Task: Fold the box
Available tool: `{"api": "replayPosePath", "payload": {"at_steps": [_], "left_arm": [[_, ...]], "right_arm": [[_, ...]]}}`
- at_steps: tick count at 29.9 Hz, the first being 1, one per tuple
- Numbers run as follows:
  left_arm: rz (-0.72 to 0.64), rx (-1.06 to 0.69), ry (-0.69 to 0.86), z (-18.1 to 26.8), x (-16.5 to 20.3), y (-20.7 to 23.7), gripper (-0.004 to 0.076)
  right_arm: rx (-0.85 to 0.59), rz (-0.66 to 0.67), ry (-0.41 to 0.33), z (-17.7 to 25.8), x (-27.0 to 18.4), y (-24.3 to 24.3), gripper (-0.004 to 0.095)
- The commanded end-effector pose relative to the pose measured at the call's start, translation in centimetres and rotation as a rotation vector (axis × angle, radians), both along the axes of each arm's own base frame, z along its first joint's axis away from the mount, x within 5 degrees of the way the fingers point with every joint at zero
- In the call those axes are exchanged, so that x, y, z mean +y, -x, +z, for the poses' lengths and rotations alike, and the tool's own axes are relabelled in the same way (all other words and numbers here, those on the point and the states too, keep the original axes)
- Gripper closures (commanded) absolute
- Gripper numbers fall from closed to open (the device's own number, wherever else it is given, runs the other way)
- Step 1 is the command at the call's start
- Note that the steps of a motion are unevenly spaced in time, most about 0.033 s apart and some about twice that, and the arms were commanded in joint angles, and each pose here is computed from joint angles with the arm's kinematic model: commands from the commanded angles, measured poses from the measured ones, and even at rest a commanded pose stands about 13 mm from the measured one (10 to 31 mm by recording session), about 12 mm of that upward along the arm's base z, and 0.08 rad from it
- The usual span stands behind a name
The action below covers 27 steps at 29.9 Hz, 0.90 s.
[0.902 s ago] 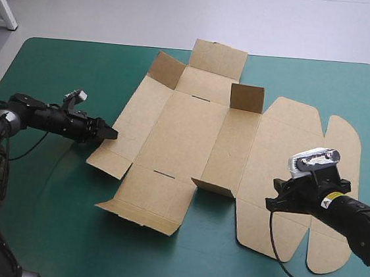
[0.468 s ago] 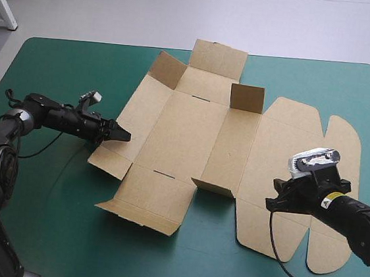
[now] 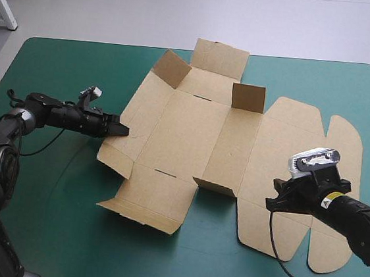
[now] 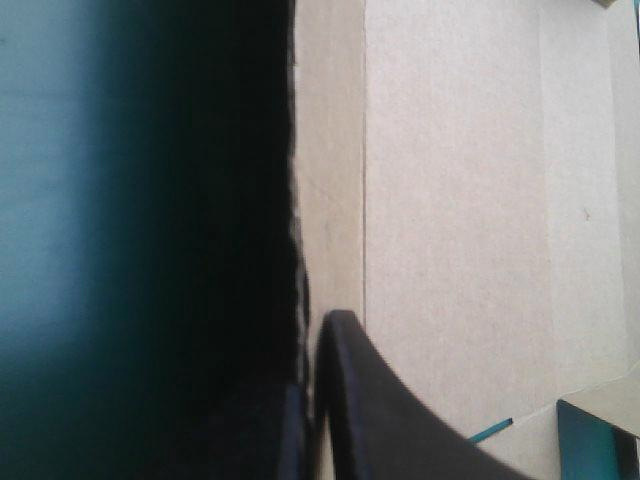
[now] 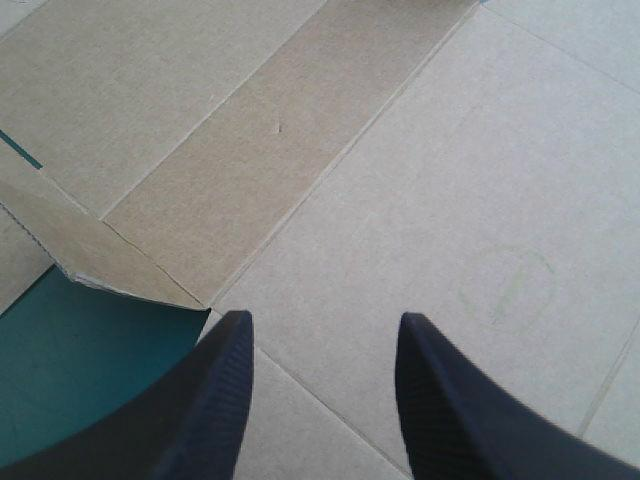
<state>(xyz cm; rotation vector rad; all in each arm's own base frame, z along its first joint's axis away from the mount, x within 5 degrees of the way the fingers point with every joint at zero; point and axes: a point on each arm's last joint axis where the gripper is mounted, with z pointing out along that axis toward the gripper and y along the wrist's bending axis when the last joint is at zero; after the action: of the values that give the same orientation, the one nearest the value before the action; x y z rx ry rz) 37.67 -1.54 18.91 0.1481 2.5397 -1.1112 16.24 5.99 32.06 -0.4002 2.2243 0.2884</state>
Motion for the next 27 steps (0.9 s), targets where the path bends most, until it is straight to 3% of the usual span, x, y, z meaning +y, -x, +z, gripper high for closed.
{"api": "replayPosePath", "payload": {"at_steps": [1,14,20,27], "left_arm": [[-0.003,-0.102,-0.010,2.7,-1.1,-0.5,0.0734],[-0.267,-0.255,-0.109,11.2,-2.3,-2.2,0.0734],[-0.230,-0.340,-0.221,15.2,-1.7,-3.0,0.0734],[-0.211,-0.438,-0.244,18.3,-1.6,-3.3,0.0732]], "right_arm": [[-0.090,-0.014,-0.025,1.6,-0.1,-0.3,0.0482],[-0.133,-0.023,-0.034,2.0,-0.1,-0.6,0.0482],[-0.161,-0.025,-0.040,2.6,-0.1,-0.7,0.0482],[-0.215,-0.022,-0.004,4.0,-0.3,-0.8,0.0482]]}}
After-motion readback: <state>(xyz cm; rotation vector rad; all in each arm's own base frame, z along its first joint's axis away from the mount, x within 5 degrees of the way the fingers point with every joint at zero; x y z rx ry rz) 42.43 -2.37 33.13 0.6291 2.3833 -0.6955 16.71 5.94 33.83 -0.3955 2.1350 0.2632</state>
